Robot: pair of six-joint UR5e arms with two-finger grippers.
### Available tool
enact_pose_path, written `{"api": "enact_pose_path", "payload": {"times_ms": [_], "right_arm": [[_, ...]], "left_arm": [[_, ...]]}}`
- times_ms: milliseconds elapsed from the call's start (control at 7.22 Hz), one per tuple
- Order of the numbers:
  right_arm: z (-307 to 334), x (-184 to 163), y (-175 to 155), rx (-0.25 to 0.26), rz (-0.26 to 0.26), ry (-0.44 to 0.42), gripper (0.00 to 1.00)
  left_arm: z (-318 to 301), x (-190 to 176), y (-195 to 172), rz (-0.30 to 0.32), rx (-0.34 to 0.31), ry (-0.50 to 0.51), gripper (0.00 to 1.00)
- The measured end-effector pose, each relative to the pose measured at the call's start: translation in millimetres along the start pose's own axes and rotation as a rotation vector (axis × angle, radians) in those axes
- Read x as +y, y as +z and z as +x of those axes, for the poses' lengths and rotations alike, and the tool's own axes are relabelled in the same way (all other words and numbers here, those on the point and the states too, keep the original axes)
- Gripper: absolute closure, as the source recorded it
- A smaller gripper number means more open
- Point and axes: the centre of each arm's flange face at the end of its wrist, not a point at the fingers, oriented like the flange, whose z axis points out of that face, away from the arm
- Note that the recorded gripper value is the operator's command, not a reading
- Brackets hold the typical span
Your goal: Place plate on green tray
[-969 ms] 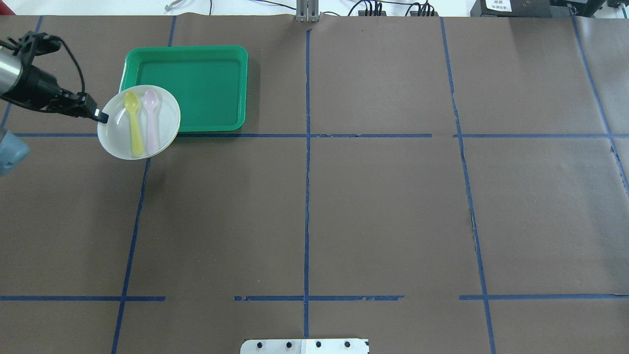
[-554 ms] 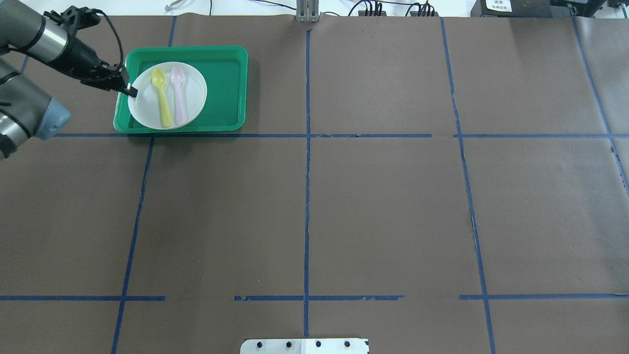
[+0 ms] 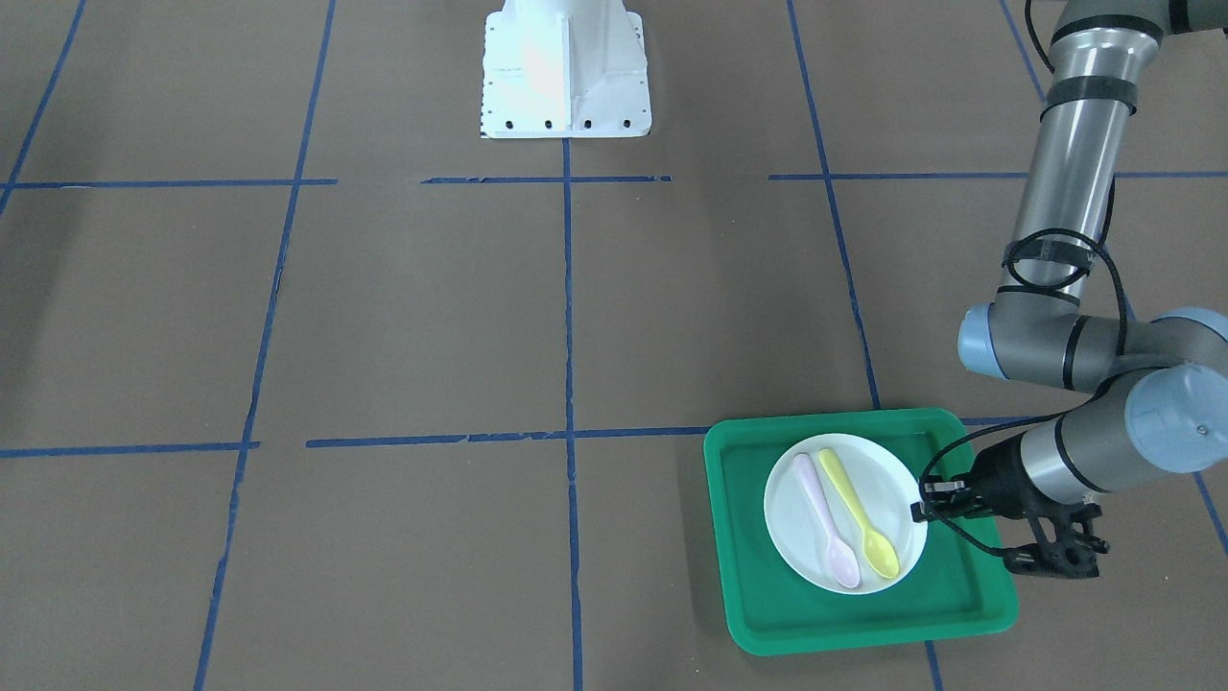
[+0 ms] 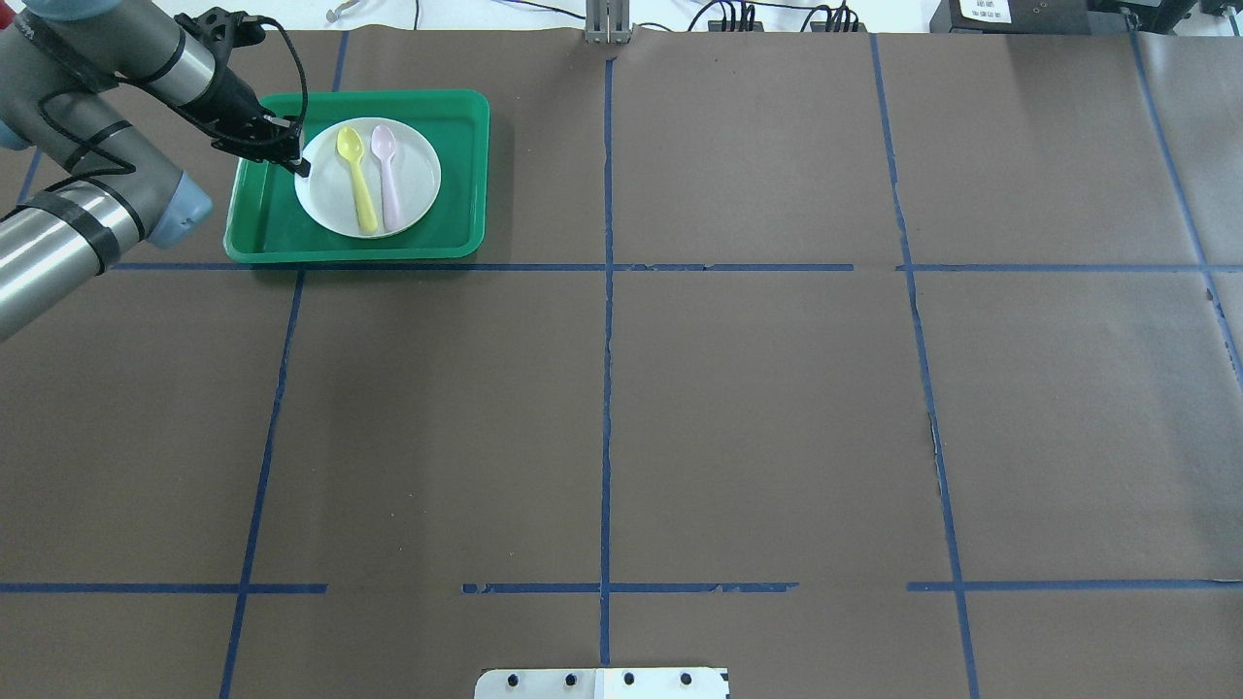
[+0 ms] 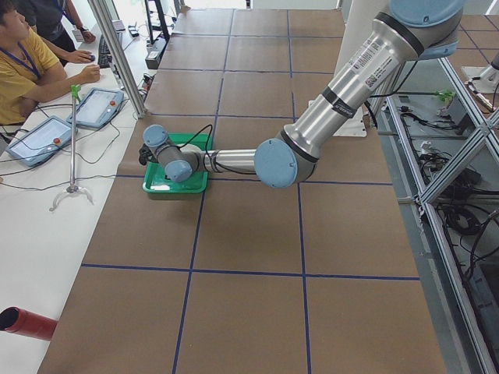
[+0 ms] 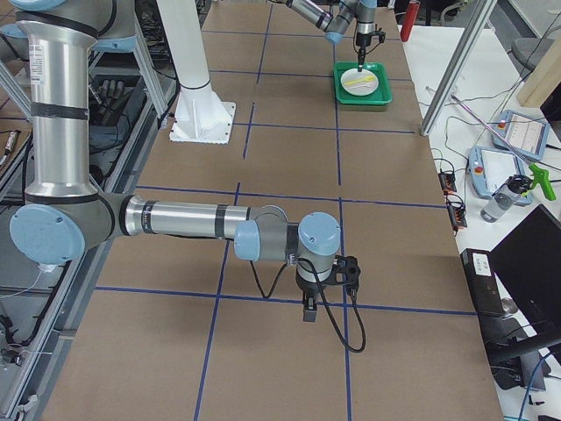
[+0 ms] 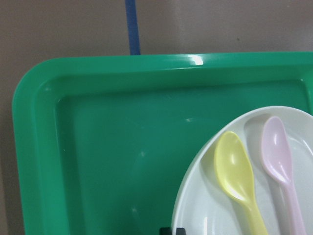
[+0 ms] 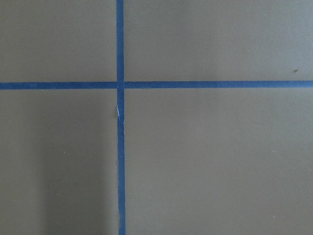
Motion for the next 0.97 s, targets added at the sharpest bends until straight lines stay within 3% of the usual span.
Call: {"api": "enact_pose_path", "payload": {"times_ms": [415,692,969], "right_arm": [[0,0,0,0.0,0.0,0.0,0.0],[0,0,0,-0.001,0.0,0.0,0.0],[0,0,0,-0.001,0.0,0.0,0.0]], "left_arm": [[4,4,-22,0.001,-0.019,-0.035,0.0],[-2,32,-74,-0.02,-0.09,-0.122,0.0],[-34,80,-148,-0.007,-0.165,-0.094,0.0]]}}
